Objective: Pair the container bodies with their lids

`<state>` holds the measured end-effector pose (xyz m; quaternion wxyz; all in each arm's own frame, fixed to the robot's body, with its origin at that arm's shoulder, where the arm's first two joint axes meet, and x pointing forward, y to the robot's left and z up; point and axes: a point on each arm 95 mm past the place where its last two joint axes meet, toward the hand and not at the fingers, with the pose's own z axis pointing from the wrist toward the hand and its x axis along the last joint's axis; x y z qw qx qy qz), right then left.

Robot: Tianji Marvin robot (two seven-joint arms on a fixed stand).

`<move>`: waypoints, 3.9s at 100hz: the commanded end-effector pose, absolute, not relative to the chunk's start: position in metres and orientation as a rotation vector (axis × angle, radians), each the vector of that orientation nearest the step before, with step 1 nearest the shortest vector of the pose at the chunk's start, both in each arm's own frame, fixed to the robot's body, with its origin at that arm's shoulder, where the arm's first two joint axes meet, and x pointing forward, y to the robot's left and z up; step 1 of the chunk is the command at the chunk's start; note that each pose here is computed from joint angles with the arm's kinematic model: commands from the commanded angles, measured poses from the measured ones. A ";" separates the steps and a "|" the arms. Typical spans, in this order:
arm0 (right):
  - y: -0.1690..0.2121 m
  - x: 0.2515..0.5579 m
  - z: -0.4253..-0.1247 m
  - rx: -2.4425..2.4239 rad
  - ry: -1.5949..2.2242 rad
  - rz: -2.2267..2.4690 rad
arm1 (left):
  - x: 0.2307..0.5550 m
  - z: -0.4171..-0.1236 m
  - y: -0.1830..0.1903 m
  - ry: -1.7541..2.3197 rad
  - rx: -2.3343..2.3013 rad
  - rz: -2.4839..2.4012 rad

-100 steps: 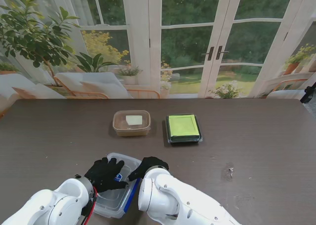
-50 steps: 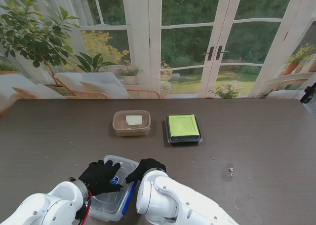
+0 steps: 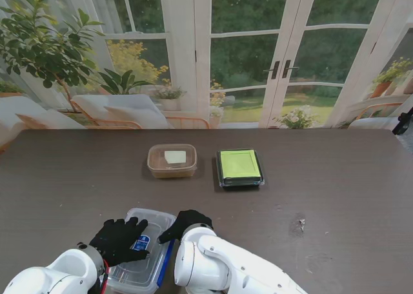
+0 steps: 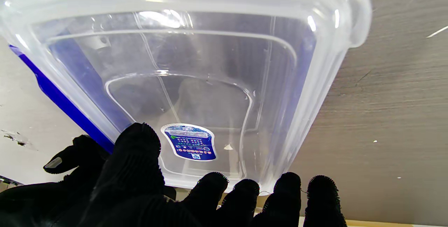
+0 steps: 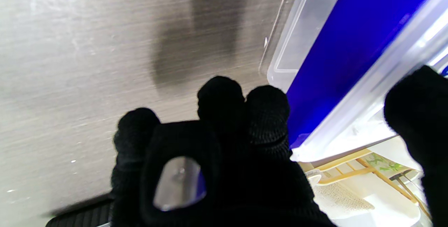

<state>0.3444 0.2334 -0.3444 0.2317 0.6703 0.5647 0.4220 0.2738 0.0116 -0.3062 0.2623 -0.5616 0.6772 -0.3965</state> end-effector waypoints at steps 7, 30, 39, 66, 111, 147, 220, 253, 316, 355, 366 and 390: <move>0.231 0.334 -0.359 1.875 1.566 1.062 | 0.257 -0.341 0.019 1.915 -1.629 -0.956; 0.230 0.338 -0.358 1.872 1.552 1.068 | 0.260 -0.352 0.017 1.995 -1.564 -0.887; 0.230 0.339 -0.358 1.867 1.550 1.074 | 0.262 -0.357 0.017 2.011 -1.528 -0.871; 0.232 0.347 -0.358 1.854 1.533 1.091 | 0.272 -0.363 0.016 2.001 -1.494 -0.894; 0.231 0.369 -0.358 1.832 1.494 1.094 | 0.296 -0.363 0.018 1.983 -1.478 -0.950; 0.232 0.372 -0.360 1.823 1.455 1.095 | 0.300 -0.365 0.015 2.004 -1.482 -0.952; 0.227 0.365 -0.360 1.784 1.604 0.967 | 0.290 -0.368 0.015 2.007 -1.521 -0.921; 0.228 0.363 -0.363 1.767 1.679 0.880 | 0.289 -0.367 0.015 2.005 -1.528 -0.924; 0.241 0.351 -0.363 1.892 1.531 0.913 | 0.289 -0.367 0.015 2.000 -1.558 -0.921; 0.244 0.346 -0.367 1.921 1.466 0.961 | 0.287 -0.367 0.015 1.994 -1.571 -0.920; 0.246 0.344 -0.369 1.928 1.426 0.987 | 0.287 -0.367 0.015 1.993 -1.572 -0.921; 0.250 0.343 -0.371 1.947 1.365 1.001 | 0.287 -0.367 0.015 1.993 -1.576 -0.920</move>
